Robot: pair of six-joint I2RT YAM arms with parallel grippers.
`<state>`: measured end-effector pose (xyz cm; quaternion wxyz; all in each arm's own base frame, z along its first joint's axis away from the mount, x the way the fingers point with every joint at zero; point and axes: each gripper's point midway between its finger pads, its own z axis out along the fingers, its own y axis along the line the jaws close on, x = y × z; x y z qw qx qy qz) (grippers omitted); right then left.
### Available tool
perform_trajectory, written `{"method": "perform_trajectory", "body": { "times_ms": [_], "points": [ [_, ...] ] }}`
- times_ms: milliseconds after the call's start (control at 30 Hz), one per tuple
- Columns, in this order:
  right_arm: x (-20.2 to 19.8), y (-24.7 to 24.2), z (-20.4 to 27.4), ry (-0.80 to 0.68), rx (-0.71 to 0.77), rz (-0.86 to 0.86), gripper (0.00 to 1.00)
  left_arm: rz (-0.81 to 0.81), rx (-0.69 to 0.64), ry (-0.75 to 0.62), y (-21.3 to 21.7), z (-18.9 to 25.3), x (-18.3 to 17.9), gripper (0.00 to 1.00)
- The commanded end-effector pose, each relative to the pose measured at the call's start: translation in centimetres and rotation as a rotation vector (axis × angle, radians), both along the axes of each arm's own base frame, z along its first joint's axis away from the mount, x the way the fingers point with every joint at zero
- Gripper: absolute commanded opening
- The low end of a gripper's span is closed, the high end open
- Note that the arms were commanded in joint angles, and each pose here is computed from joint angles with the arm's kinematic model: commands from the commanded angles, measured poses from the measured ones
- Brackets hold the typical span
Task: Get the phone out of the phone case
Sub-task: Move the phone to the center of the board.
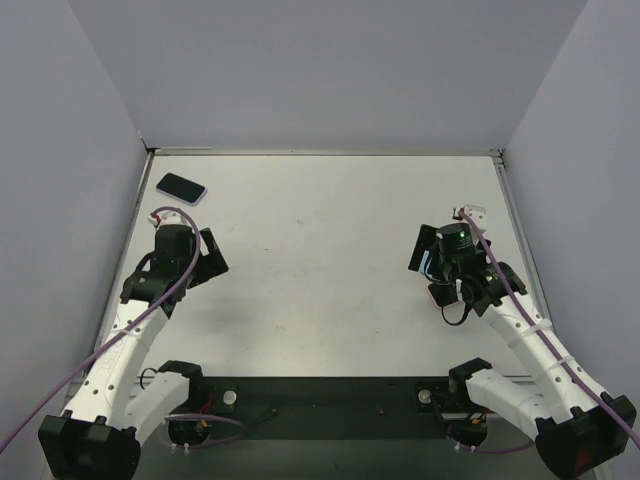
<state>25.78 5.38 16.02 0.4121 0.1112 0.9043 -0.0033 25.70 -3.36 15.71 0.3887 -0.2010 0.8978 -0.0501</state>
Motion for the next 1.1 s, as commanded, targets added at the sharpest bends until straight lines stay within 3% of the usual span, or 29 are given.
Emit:
{"method": "perform_trajectory", "body": {
  "times_ms": [0, 167, 333, 467, 567, 600, 667, 800, 1067],
  "points": [
    [-0.1, -0.4, 1.2, -0.027, -0.015, -0.009, 1.0, 0.011, 0.022, -0.034, 0.5, 1.0, 0.5, 0.97],
    [0.0, -0.1, 1.4, -0.026, -0.009, 0.008, 1.0, 0.122, 0.04, 0.009, 1.8, 0.7, 0.7, 0.97],
    [-0.2, -0.1, 1.1, -0.021, -0.007, 0.007, 1.0, 0.098, 0.03, 0.12, 1.2, -0.4, 2.8, 0.97],
    [-0.3, 0.0, 0.8, -0.018, 0.009, 0.002, 1.0, 0.19, 0.07, 0.175, 2.8, 1.0, 7.1, 0.98],
    [-0.2, 0.2, 0.6, -0.023, 0.021, 0.003, 1.0, 0.263, 0.113, 0.287, 4.5, -0.7, 9.8, 0.97],
    [-0.2, 0.4, 0.6, -0.024, 0.026, 0.009, 1.0, 0.286, 0.109, 0.248, 5.0, 1.0, 12.0, 0.97],
    [-0.1, 0.4, 0.5, -0.026, 0.026, 0.013, 1.0, 0.321, 0.124, 0.341, 5.9, -1.4, 13.6, 0.98],
    [0.3, 0.8, 0.5, -0.026, 0.028, 0.027, 1.0, 0.347, 0.112, 0.386, 6.8, -2.7, 18.4, 0.97],
    [1.5, 3.3, -1.1, 0.043, 0.071, 0.088, 1.0, 0.417, 0.048, 0.399, 10.2, -5.8, 26.3, 0.97]
  ]
}}
